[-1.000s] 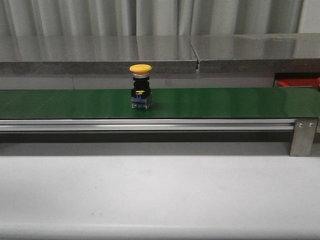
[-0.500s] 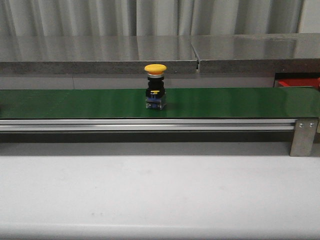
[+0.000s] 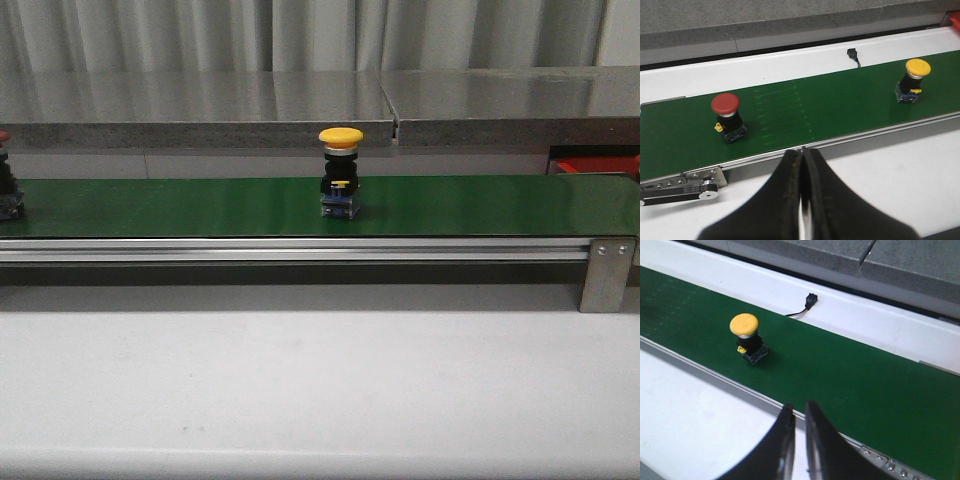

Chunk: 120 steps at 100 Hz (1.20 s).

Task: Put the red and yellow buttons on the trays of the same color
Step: 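Lower the right gripper toward the yellow button carried along the belt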

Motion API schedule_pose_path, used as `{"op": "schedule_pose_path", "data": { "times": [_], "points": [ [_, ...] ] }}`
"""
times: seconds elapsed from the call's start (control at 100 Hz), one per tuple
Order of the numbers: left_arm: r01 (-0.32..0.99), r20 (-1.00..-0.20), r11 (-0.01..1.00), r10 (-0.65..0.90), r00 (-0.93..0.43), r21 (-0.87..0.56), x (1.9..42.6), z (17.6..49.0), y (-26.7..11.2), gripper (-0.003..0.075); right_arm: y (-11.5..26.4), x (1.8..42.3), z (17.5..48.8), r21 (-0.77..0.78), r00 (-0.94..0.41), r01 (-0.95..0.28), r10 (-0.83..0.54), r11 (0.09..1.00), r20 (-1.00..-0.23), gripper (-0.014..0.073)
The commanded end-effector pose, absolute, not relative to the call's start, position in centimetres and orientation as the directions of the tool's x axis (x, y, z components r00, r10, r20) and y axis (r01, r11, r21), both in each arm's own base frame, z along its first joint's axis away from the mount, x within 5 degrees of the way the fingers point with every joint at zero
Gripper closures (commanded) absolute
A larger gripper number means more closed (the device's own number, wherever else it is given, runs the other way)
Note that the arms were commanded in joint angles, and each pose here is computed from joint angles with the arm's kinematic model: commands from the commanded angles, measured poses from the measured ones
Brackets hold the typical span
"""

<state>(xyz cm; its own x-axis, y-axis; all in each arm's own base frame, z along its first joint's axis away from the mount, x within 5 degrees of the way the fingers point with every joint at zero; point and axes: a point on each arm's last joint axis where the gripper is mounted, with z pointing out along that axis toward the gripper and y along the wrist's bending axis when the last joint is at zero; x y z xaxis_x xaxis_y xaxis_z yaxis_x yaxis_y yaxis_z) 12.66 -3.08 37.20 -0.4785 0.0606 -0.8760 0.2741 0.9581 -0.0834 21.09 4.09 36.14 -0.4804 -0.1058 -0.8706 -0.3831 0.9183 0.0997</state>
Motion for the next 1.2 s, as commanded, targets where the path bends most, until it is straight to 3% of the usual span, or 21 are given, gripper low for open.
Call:
{"op": "schedule_pose_path", "data": {
  "times": [0.0,0.09,0.24,0.72,1.19],
  "points": [
    [0.273,-0.916,0.956,0.016,-0.401,-0.103,12.7,38.6,-3.2,0.0741,4.3,22.5,37.8,0.090,-0.444,-0.392,-0.103,0.916,-0.890,0.0313],
    [0.273,-0.916,0.956,0.016,-0.401,-0.103,12.7,38.6,-3.2,0.0741,4.5,24.1,37.7,0.102,-0.474,-0.403,-0.112,0.910,-0.874,0.0134],
    [0.273,-0.915,0.957,0.016,-0.403,-0.103,12.8,38.6,-3.2,0.0741,4.9,26.2,37.7,0.119,-0.515,-0.431,-0.135,0.895,-0.846,0.0022],
    [0.273,-0.915,0.957,0.016,-0.403,-0.103,12.8,38.6,-3.2,0.0741,7.4,32.6,36.2,0.118,-0.564,-0.539,-0.253,0.834,-0.786,0.0020],
    [0.273,-0.915,0.957,0.016,-0.403,-0.103,12.8,38.6,-3.2,0.0741,9.7,37.8,31.3,0.092,-0.588,-0.578,-0.335,0.811,-0.737,0.0020]
  ]
}}
